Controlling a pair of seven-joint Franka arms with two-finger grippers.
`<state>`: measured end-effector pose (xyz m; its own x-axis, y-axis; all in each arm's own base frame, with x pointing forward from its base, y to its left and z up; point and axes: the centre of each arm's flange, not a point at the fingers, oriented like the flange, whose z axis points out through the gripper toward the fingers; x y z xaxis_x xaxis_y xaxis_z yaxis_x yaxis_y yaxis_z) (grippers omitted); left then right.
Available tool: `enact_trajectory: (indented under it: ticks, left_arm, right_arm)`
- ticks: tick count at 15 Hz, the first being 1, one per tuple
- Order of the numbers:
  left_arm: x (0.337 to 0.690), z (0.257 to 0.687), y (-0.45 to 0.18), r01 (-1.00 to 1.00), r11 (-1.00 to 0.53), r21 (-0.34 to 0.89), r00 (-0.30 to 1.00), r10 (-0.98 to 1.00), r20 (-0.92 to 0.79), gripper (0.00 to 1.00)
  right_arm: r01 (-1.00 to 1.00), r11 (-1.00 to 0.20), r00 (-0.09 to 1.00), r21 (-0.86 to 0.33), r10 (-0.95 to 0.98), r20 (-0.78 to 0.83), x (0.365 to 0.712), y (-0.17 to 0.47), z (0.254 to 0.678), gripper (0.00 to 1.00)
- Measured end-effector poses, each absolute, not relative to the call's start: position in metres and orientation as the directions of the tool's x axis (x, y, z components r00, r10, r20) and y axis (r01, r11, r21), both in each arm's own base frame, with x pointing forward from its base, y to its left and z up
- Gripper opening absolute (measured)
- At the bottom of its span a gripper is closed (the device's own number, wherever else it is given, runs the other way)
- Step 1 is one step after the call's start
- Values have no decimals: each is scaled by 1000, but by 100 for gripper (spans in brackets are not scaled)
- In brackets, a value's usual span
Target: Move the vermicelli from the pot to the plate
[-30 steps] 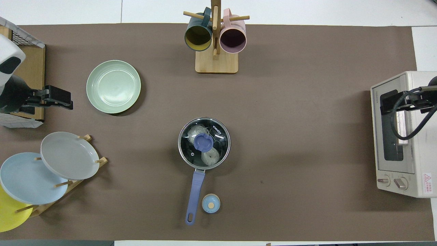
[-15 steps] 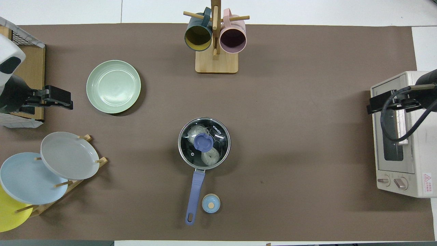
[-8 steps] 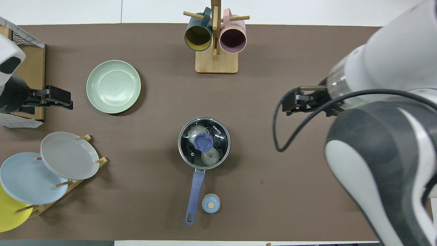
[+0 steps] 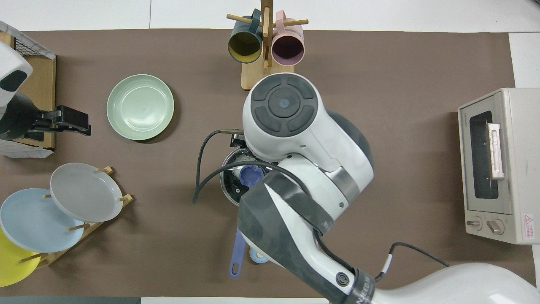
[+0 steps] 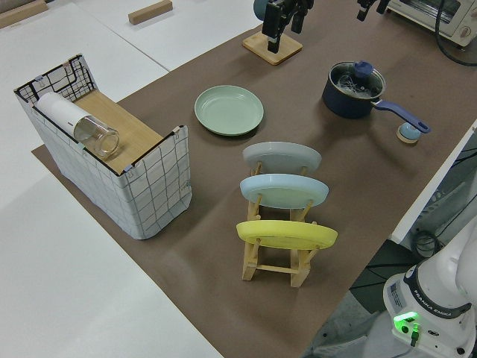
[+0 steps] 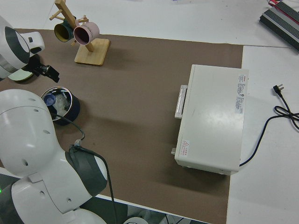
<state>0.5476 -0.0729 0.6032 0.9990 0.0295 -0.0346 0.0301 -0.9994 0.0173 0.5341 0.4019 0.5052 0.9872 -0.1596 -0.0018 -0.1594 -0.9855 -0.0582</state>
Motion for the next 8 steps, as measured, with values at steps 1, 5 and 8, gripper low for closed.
enact_trajectory:
  ticks: [1,5,8]
  left_arm:
    - [547,603,-74,28,-999,17,999,28,-35,100]
    - [547,603,-75,27,-999,17,999,26,-35,100]
    - [548,603,-72,32,-999,17,999,31,-35,100]
  right_arm:
    - [-163,-985,987,-55,-163,-2,532,410,498,100]
    - [-176,-984,984,-2,-176,-7,517,446,449,100]
    - [-159,-987,987,22,-160,-19,510,451,420,100]
